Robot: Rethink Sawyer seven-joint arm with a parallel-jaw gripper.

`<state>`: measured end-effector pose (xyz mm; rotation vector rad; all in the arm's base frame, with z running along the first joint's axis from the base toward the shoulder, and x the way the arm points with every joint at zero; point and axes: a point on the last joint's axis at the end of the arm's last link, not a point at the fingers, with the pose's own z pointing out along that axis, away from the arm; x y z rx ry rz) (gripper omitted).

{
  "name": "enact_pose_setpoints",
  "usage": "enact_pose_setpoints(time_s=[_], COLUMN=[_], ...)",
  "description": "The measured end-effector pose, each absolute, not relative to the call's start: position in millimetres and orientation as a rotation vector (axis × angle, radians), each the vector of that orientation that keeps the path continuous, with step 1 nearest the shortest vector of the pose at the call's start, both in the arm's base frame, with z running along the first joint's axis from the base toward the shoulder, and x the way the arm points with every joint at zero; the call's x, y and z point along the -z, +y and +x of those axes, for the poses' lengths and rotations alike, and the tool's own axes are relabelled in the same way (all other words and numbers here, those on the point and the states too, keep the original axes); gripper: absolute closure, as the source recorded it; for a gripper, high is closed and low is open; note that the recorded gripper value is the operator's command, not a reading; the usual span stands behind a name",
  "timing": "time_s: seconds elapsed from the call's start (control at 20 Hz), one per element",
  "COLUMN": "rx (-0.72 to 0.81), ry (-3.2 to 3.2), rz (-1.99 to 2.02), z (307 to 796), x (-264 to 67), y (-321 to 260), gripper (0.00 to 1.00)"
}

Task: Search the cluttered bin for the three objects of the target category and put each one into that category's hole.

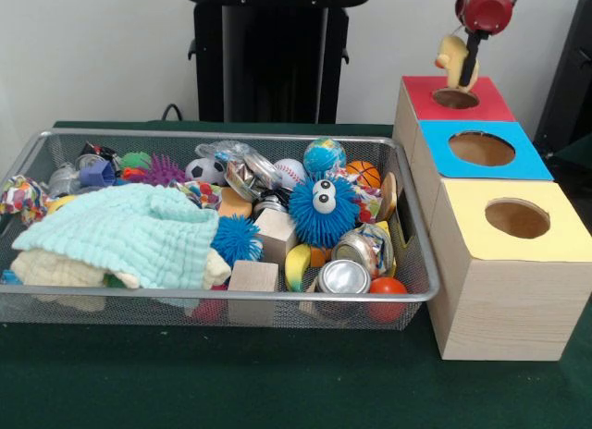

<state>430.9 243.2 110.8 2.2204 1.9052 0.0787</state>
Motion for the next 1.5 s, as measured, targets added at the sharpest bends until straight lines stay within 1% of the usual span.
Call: enact_pose_setpoints(time_s=[0.45,1.5], rx=[-0.083,-0.128], ry=[1.918,1.952], rz=[2.208,2.135], z=[436,430], x=[-78,-76], y=[250,244], gripper=[1.0,1.0])
